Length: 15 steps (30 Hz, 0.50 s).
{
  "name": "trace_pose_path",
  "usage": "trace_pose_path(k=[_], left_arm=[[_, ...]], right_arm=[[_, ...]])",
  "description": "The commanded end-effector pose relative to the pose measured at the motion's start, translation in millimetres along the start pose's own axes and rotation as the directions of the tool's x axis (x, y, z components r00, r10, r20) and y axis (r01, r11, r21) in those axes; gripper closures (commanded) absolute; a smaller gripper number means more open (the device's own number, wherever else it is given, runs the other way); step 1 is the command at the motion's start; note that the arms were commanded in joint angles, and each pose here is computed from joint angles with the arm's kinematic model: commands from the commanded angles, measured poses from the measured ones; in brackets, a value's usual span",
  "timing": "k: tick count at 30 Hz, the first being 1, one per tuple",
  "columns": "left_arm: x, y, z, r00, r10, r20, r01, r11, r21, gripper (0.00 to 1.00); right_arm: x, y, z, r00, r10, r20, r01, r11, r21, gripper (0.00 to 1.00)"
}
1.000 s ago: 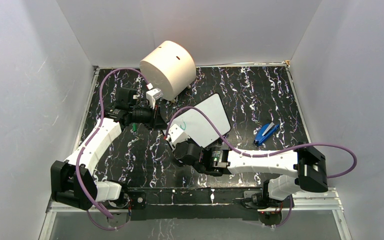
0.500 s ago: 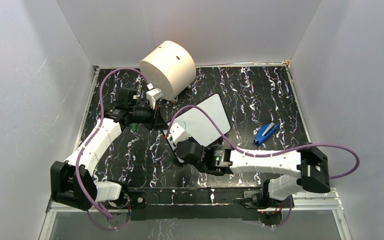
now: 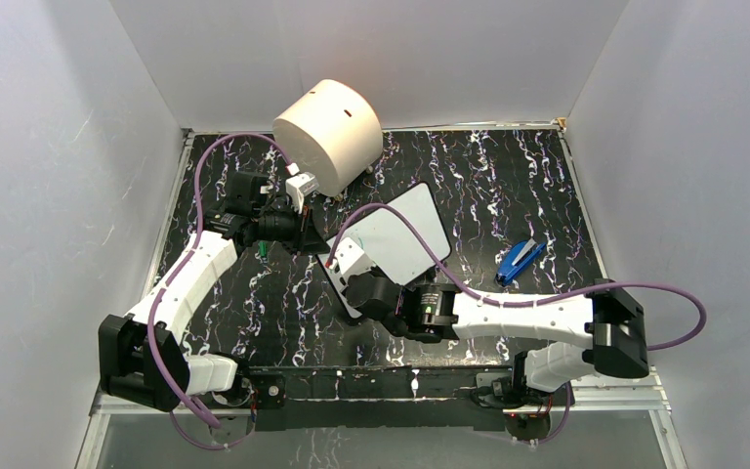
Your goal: Write a sentence on the whiteboard
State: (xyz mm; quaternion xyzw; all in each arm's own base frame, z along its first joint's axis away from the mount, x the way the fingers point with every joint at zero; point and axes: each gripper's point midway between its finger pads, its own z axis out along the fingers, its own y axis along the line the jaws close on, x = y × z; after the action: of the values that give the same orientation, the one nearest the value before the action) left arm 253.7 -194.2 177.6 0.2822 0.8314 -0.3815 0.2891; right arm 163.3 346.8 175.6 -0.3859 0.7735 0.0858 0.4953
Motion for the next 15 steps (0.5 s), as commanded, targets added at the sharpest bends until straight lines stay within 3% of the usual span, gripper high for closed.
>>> trace_pose_path(k=[1,15], left_arm=[[12.0,16.8,-0.7,0.999,0.018,-0.034,-0.020,0.996,-0.084,1.00],[11.7,15.6,-0.6,0.999,0.019,-0.033,-0.022,0.997,-0.080,1.00]], right_arm=[[-0.4,-5.9,2.5,1.000,0.025,0.003,-0.025,0.999,0.036,1.00],[5.0,-7.5,7.4,1.000,0.022,-0.014,-0.021,0.998,0.058,1.00]])
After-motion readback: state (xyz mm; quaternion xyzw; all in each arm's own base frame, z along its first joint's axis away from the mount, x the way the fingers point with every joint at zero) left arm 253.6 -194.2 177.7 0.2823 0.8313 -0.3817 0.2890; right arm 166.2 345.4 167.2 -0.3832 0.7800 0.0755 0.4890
